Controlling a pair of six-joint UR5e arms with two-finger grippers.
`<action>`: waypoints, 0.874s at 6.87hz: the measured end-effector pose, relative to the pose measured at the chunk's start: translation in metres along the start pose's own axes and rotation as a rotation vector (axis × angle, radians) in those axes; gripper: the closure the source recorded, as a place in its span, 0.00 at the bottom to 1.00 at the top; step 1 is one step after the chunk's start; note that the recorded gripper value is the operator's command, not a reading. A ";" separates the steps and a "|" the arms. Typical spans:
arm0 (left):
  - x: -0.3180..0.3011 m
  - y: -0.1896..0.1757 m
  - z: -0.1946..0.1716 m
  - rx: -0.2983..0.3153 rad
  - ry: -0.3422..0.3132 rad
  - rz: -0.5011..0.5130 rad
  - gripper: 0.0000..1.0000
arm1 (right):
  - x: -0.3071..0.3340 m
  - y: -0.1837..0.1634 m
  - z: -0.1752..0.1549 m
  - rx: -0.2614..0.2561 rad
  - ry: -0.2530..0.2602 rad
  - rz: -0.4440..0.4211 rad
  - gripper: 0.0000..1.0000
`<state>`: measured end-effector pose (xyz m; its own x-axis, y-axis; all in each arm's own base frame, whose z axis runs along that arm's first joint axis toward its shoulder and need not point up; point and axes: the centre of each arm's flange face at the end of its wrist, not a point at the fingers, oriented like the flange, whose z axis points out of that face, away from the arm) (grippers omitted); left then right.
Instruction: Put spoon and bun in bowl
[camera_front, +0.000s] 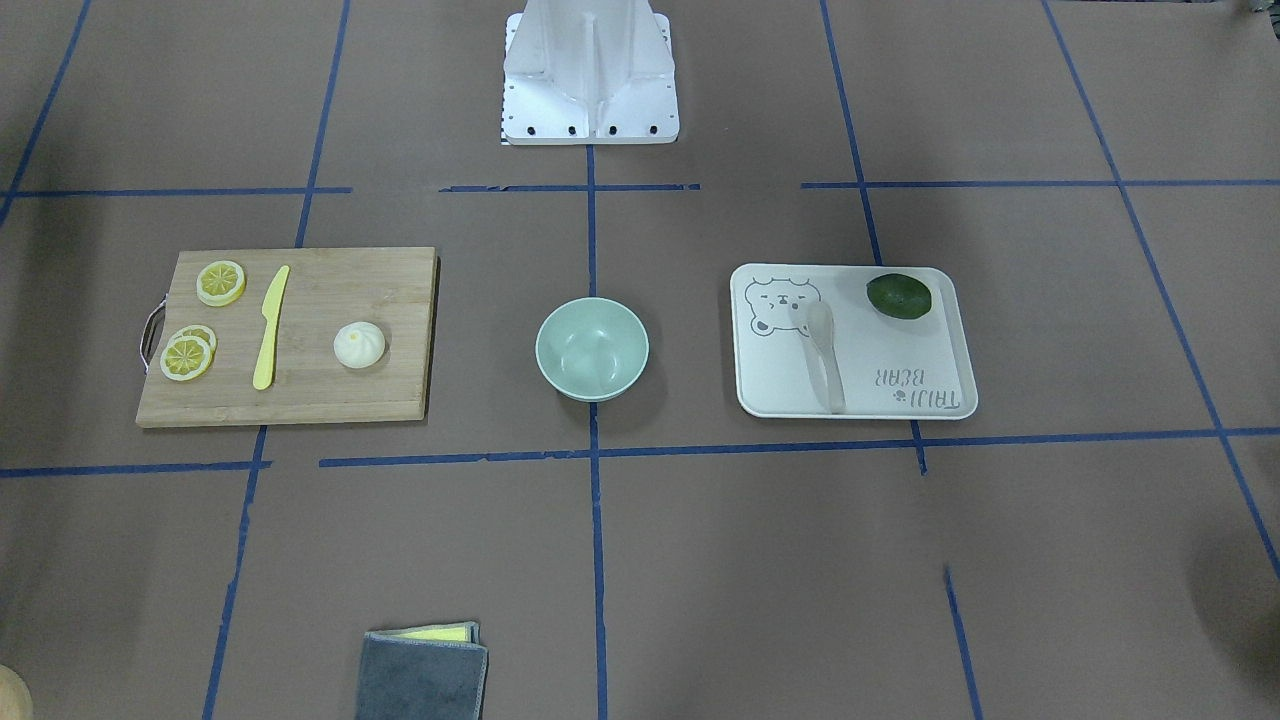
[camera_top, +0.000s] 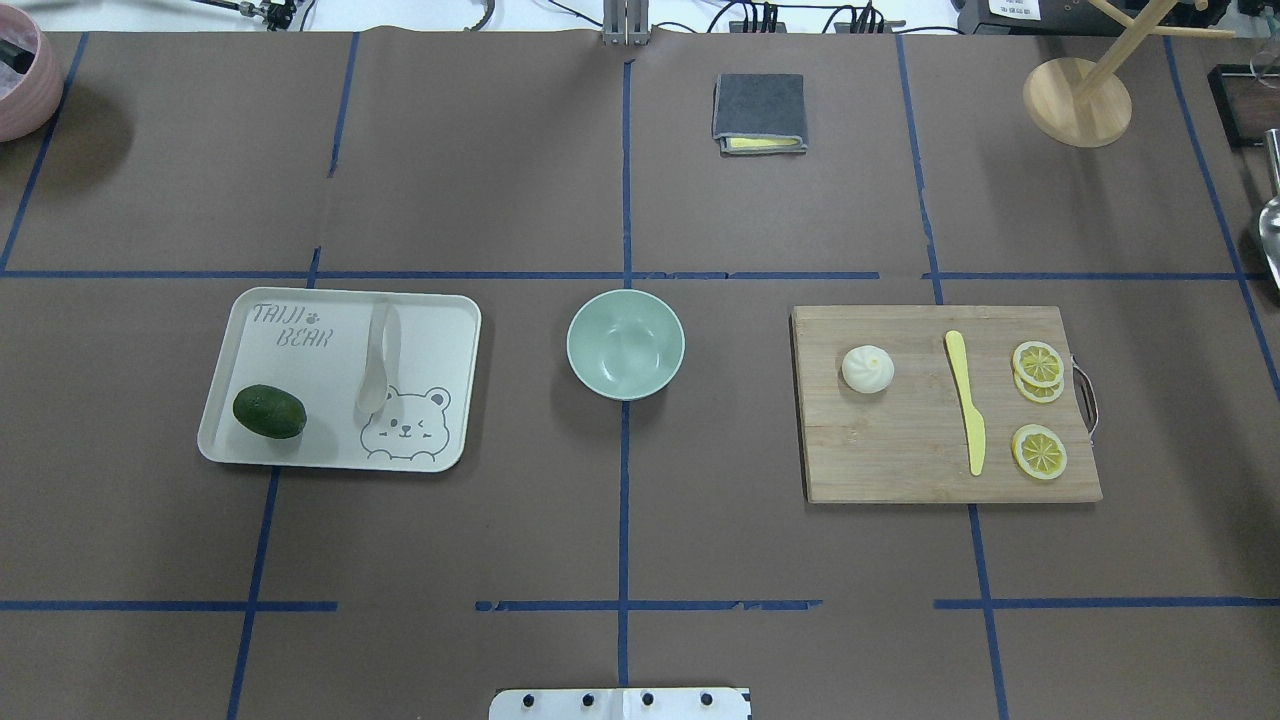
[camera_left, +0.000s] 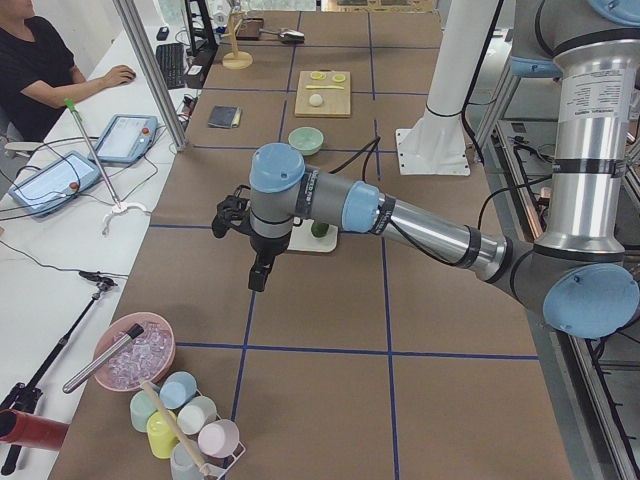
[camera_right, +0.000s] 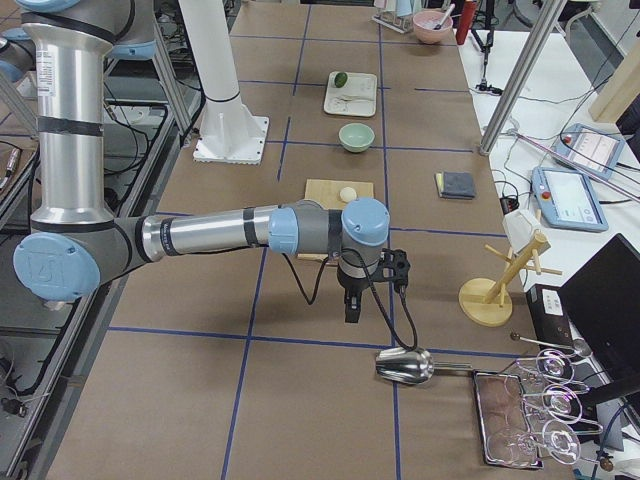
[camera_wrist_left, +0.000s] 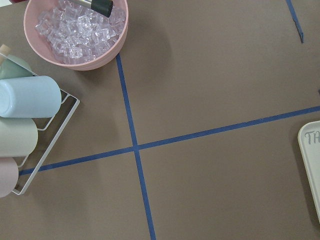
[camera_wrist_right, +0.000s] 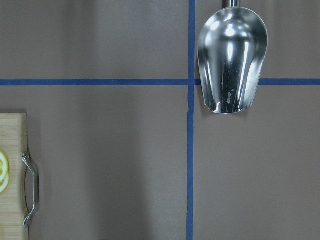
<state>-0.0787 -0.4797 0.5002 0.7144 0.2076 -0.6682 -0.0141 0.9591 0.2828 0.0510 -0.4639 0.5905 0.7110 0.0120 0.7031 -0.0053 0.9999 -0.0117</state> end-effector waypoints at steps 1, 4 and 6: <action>-0.001 0.003 0.001 -0.005 0.001 -0.001 0.00 | -0.002 0.000 -0.002 0.003 -0.001 -0.001 0.00; -0.004 0.015 0.010 -0.027 0.006 -0.005 0.00 | -0.011 0.001 -0.010 0.020 -0.013 -0.008 0.00; 0.003 0.016 0.015 -0.035 0.018 0.017 0.00 | -0.022 0.003 -0.019 0.036 -0.035 -0.025 0.00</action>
<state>-0.0665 -0.4664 0.5134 0.7014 0.2269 -0.6757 -0.0509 0.9615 0.2701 0.0488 -0.4617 0.5614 0.6863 -0.0133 0.7272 -0.0139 0.9994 0.0314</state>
